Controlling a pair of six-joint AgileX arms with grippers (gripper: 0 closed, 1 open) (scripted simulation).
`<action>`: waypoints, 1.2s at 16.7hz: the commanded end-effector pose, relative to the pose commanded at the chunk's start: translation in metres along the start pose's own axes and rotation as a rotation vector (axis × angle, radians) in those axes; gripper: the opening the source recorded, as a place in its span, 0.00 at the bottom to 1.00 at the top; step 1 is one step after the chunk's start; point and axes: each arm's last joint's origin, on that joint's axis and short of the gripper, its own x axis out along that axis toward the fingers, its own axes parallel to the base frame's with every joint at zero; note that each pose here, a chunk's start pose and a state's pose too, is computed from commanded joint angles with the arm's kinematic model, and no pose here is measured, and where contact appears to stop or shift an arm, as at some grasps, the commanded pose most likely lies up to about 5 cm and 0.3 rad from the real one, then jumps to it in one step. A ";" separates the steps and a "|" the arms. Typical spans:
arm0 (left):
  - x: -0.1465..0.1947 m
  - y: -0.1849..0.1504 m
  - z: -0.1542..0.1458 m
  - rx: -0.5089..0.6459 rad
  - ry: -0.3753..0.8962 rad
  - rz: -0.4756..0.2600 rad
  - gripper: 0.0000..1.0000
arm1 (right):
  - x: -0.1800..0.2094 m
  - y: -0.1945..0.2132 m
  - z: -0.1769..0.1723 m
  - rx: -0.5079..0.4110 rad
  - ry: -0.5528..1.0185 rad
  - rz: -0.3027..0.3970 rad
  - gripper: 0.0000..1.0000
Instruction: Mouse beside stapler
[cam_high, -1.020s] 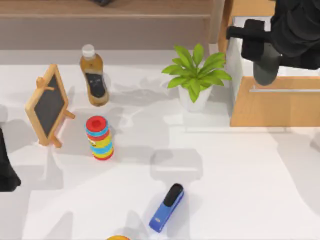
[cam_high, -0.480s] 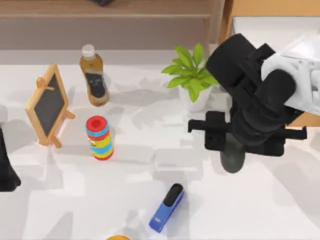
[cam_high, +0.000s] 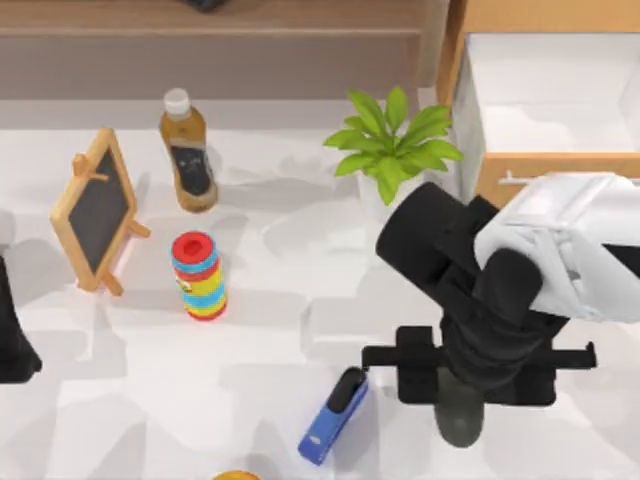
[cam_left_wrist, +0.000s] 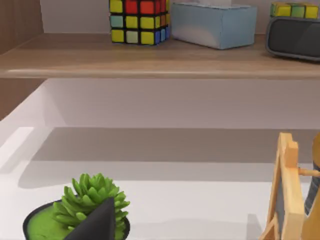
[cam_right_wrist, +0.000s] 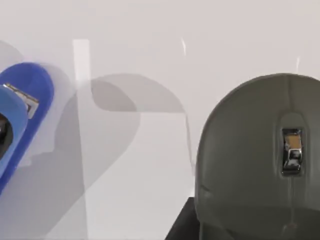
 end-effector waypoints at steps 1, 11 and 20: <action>0.000 0.000 0.000 0.000 0.000 0.000 1.00 | 0.000 0.000 0.000 0.000 0.002 -0.001 0.00; 0.000 0.000 0.000 0.000 0.000 0.000 1.00 | -0.004 0.001 0.002 0.004 -0.016 0.015 0.00; 0.000 0.000 0.000 0.000 0.000 0.000 1.00 | -0.010 0.006 0.006 0.004 -0.057 0.054 0.00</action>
